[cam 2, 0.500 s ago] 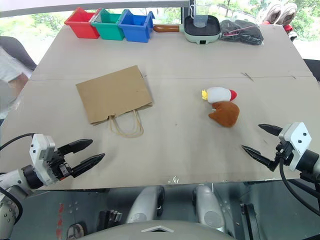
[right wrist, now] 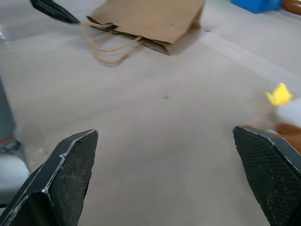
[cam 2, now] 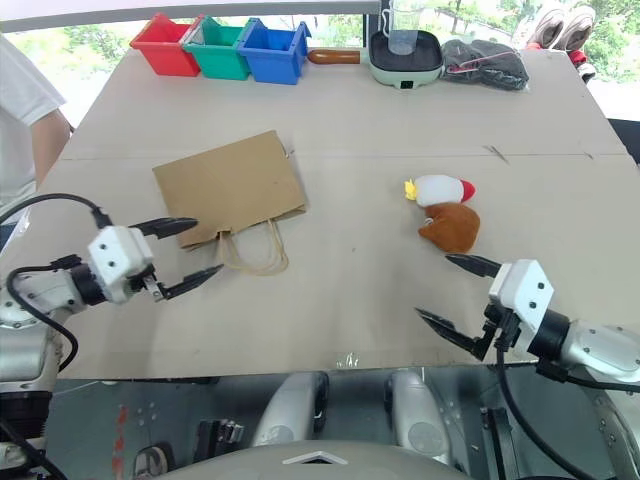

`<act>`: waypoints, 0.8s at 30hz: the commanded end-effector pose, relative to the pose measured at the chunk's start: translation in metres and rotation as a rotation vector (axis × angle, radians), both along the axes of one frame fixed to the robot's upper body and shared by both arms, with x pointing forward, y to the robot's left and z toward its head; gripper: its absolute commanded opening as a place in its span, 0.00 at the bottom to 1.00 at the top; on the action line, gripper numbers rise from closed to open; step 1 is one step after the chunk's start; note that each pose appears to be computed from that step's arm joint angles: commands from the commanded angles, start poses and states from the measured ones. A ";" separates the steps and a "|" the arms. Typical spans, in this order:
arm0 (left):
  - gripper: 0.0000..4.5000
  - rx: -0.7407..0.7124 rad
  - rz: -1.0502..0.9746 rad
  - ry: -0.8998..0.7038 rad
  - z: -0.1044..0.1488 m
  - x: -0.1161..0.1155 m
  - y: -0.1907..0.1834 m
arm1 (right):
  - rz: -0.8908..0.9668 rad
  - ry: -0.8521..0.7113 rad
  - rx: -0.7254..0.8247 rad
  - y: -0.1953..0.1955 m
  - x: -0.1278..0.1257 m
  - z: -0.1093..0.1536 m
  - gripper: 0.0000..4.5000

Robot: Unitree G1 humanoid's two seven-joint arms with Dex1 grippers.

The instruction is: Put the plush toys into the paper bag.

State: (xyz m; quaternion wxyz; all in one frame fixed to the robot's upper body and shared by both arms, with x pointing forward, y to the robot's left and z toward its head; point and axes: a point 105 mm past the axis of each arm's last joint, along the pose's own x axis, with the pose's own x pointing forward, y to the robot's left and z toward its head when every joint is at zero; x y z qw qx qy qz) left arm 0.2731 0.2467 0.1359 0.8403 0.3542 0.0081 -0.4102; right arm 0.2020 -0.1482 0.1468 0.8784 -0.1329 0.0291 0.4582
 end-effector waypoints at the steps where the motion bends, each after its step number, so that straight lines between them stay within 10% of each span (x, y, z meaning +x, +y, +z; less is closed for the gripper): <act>1: 0.99 0.086 -0.057 -0.055 0.001 0.003 -0.005 | 0.008 -0.022 0.015 0.008 -0.003 0.006 1.00; 5: 0.94 0.108 -0.098 -0.040 -0.008 0.008 -0.012 | 0.002 -0.014 0.023 0.010 -0.005 0.003 1.00; 11: 0.42 0.020 -0.179 0.026 -0.009 0.016 -0.033 | -0.012 0.013 0.069 0.016 -0.004 -0.006 1.00; 15: 0.02 -0.452 -0.187 0.257 0.019 0.016 -0.064 | -0.054 0.035 0.142 0.033 0.012 -0.015 0.76; 22: 0.00 -0.770 -0.296 0.488 0.053 -0.004 -0.102 | 0.059 -0.003 0.177 0.111 0.061 -0.016 0.04; 24: 0.00 -0.788 -0.313 0.498 0.059 -0.006 -0.106 | 0.111 -0.003 0.160 0.132 0.072 -0.018 0.01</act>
